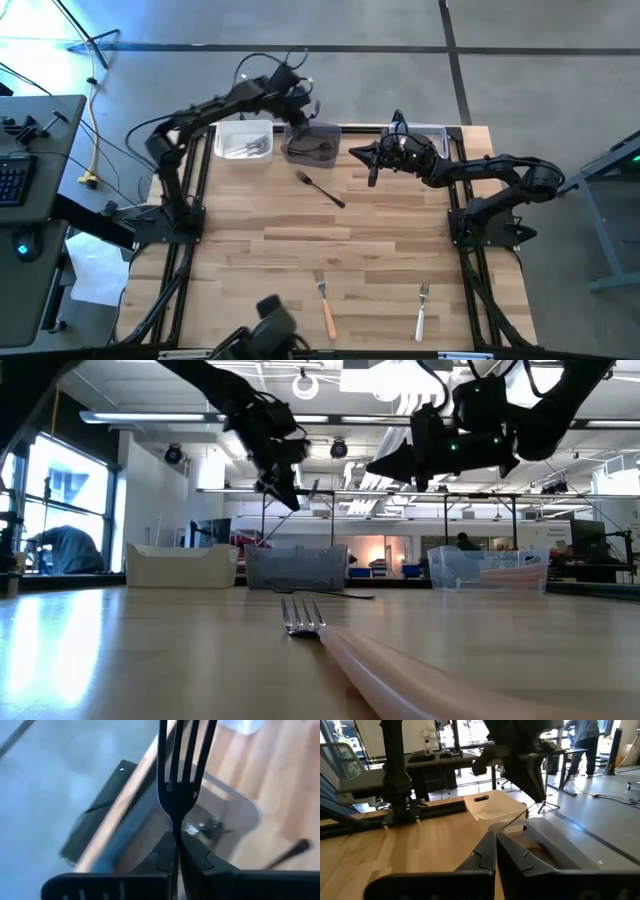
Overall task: Sort silverware by color (type)
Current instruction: Put the bottom black fork into the black bin
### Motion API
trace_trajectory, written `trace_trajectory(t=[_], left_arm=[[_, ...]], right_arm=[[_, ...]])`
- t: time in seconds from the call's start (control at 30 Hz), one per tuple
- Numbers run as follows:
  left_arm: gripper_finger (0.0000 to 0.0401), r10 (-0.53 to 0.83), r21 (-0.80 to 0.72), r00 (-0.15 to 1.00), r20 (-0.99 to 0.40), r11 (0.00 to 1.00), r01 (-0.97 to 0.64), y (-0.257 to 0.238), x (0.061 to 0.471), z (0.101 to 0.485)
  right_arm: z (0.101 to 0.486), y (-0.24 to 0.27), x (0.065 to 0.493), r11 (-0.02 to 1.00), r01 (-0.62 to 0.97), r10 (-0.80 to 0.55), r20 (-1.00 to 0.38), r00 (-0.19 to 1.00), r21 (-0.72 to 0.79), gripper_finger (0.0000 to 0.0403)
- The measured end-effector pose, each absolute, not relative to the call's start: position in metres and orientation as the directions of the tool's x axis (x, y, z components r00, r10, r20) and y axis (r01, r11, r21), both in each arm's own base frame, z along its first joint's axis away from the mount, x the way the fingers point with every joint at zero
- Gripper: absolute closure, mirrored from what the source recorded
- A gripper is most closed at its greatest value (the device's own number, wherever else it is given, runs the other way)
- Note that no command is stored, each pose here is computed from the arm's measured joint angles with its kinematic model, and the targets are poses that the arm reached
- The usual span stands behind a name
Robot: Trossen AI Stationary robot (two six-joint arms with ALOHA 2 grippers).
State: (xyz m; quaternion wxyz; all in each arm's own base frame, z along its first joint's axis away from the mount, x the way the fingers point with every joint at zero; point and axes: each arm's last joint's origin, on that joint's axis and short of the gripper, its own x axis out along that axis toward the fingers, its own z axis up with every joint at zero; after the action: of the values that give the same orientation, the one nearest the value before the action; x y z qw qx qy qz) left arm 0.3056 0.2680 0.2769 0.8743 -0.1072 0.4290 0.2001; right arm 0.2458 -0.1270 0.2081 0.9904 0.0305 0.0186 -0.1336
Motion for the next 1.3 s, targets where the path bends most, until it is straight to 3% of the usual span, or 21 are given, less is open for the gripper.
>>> trace_trajectory(t=[0.3,0.93,1.3], left_arm=[[0.04,0.261,0.105,0.439,-0.86,0.932,-0.348,0.282,0.345,0.26],[0.04,0.209,0.181,0.174,-0.962,0.97,-0.164,0.267,0.352,0.21],[0.04,0.246,0.206,0.165,-0.955,0.952,-0.227,0.272,0.351,0.209]], right_arm=[[0.208,-0.136,0.241,0.955,0.296,-0.296,-0.049,0.954,0.002,0.0403],[0.217,-0.16,0.217,0.934,0.349,-0.353,-0.042,0.935,-0.074,0.0403],[0.216,-0.162,0.216,0.932,0.354,-0.359,-0.056,0.932,-0.08,0.0403]])
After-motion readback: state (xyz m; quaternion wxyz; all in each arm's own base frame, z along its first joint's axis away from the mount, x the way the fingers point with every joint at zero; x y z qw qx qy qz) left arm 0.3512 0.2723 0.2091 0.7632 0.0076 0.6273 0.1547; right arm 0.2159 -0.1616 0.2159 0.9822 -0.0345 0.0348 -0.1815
